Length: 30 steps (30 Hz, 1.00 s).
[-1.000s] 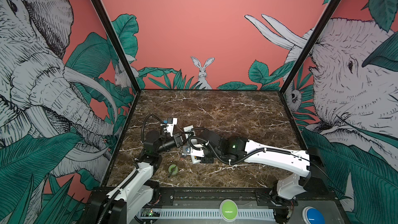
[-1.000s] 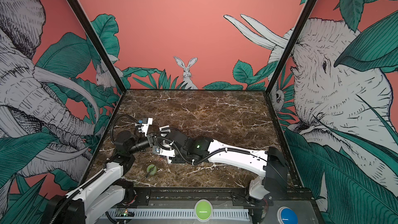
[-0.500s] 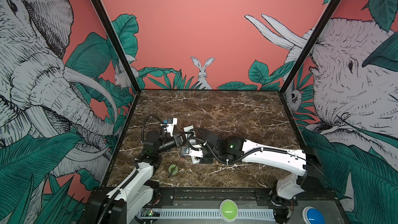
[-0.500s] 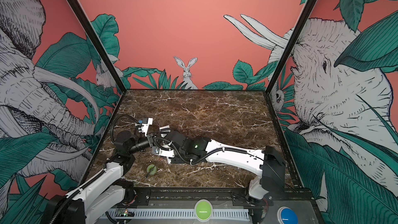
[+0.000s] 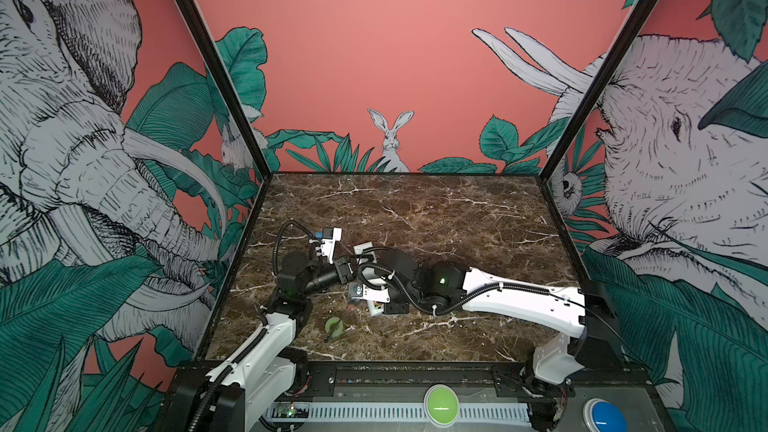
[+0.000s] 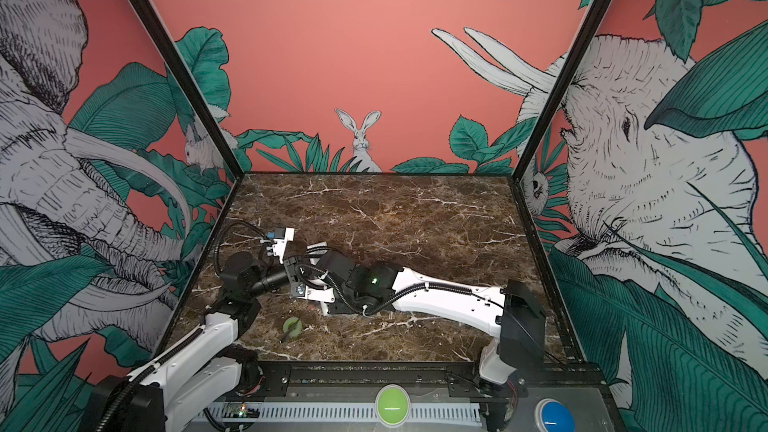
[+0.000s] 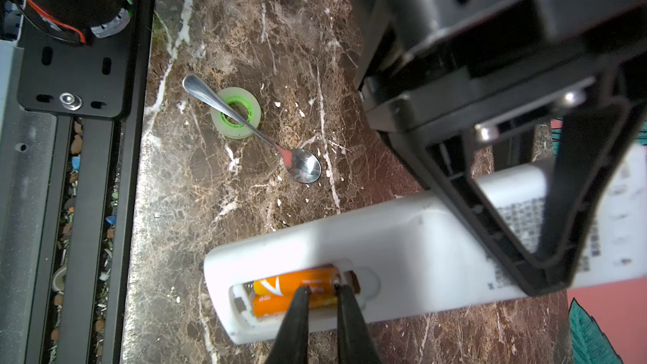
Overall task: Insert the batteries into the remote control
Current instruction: 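Press both batteries down into the compartment with the right gripper fingertips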
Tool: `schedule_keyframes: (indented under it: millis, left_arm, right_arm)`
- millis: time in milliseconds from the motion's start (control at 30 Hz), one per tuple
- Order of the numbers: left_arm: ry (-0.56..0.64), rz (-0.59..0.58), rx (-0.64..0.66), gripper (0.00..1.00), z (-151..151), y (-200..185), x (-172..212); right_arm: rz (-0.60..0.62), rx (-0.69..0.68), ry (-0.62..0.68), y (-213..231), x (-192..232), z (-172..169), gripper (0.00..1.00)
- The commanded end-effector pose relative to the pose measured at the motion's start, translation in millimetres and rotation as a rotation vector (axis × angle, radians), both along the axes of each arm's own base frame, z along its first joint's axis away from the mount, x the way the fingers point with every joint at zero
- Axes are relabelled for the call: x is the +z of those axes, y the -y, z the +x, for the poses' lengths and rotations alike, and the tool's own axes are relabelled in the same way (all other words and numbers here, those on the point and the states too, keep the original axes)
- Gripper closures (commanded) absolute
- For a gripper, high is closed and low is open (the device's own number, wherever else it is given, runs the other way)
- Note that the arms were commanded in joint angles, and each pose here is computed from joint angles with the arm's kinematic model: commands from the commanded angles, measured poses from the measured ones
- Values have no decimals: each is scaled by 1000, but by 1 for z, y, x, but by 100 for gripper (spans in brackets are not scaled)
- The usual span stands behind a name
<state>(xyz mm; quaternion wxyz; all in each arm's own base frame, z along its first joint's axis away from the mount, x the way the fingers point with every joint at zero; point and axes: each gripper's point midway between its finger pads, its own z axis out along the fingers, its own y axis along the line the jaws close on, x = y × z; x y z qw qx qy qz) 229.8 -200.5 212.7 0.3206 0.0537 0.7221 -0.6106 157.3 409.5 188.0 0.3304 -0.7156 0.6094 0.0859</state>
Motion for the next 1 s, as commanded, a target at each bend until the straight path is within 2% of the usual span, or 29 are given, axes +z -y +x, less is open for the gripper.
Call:
schedule_keyframes:
  millis: [0, 300, 667, 833, 967]
  left_arm:
    - [62, -44, -30, 100, -6, 3, 22]
    - [59, -44, -26, 100, -5, 2, 21]
    - [56, -34, -15, 100, -3, 2, 19]
    - [34, -8, 26, 100, 2, -2, 9]
    - [17, 18, 85, 100, 9, -7, -1]
  right_arm:
    - [-44, 35, -29, -5, -17, -7, 86]
    - [-79, 35, -29, -6, -26, -6, 89]
    - [-53, -15, -19, -4, -22, 0, 93]
    - [31, -71, -54, -3, 3, -2, 83]
    - [163, -116, -114, 3, 34, -11, 71]
